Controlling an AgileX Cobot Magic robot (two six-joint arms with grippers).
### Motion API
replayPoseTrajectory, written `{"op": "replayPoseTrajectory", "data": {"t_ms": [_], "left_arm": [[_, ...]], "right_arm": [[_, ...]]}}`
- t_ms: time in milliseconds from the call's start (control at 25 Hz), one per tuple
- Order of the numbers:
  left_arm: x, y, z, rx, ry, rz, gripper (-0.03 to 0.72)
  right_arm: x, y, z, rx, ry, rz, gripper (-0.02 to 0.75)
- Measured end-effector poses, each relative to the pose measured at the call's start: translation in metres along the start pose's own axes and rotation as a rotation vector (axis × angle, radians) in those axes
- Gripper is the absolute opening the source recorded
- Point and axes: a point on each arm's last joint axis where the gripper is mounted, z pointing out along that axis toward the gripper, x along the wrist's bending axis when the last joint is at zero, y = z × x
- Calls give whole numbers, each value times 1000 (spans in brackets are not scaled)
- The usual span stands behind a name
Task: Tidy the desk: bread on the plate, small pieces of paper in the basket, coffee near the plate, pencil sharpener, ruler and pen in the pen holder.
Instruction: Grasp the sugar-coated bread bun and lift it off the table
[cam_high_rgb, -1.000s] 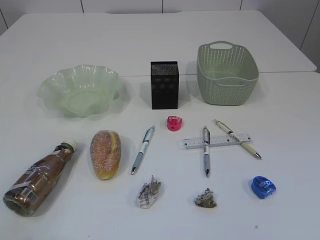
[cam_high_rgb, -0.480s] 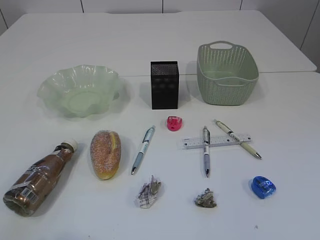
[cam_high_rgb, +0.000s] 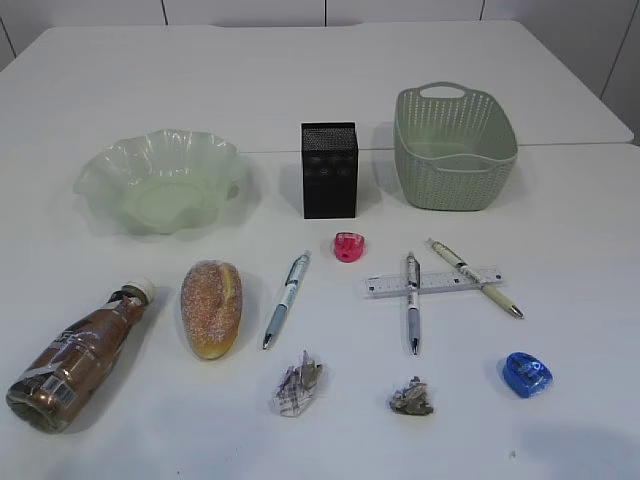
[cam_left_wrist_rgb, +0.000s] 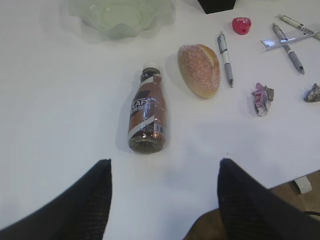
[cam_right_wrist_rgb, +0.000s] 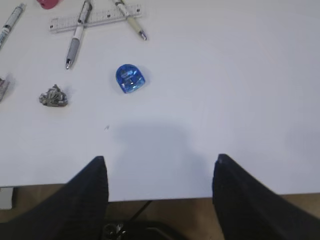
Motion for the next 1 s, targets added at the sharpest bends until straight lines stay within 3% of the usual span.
{"op": "replayPoseTrajectory", "data": {"t_ms": [280, 480, 760, 1000], "left_arm": [[9, 44, 26, 134, 23, -52, 495], [18, 71, 62, 275, 32, -159, 497], [20, 112, 101, 424, -24, -288, 501], [22, 138, 139, 512, -86, -350, 603]], "right_arm": [[4, 52, 25, 116, 22, 65, 512], [5, 90, 42, 165, 15, 78, 512], [5, 114, 62, 225, 8, 83, 512], [4, 124, 73, 260, 8, 71, 512]]}}
